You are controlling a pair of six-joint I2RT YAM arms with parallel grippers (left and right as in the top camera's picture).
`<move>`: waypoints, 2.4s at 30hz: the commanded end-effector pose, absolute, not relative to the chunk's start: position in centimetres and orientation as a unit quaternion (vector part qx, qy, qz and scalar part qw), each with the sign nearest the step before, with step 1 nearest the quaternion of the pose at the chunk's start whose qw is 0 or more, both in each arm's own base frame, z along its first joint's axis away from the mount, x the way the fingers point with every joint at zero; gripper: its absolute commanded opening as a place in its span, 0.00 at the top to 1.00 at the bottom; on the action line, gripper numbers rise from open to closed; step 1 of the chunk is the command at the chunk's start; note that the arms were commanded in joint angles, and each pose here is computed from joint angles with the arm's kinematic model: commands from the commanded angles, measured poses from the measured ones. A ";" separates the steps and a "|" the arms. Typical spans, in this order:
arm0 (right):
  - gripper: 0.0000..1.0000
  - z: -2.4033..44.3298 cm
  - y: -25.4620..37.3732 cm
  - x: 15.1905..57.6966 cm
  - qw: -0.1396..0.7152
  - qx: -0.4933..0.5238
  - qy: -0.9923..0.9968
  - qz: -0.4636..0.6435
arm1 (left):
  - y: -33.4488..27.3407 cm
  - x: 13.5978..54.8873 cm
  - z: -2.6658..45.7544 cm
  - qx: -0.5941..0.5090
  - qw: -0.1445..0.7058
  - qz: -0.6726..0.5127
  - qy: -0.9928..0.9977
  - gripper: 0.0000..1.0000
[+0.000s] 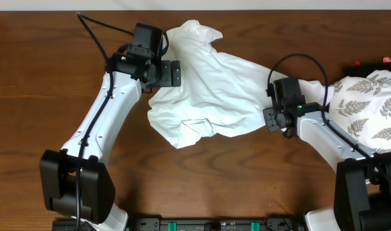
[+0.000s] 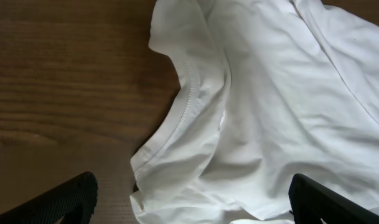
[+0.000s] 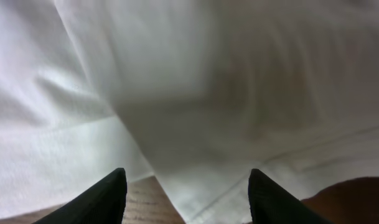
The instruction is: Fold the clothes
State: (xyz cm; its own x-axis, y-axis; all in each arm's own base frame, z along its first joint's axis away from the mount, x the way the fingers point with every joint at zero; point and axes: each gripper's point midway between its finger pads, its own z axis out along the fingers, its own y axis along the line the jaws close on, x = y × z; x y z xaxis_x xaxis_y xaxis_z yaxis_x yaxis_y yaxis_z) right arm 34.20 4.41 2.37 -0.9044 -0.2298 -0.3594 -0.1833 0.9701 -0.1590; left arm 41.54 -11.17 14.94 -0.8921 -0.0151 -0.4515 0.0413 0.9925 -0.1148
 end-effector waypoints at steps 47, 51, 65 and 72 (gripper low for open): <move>0.81 2.2 3.9 34.5 0.200 -0.059 0.975 -0.076 | -11.3 41.8 15.7 0.013 0.239 -0.065 0.969 0.02; 0.80 2.2 3.9 34.5 0.200 -0.059 0.975 -0.076 | -11.3 41.8 15.7 0.013 0.239 -0.065 0.969 0.02; 0.91 0.9 4.5 34.4 0.186 -0.058 0.979 -0.061 | -11.3 41.8 15.7 0.013 0.239 -0.065 0.969 0.02; 0.99 0.9 4.5 34.6 0.190 -0.054 0.979 -0.060 | -11.3 41.8 15.7 0.013 0.239 -0.065 0.969 0.02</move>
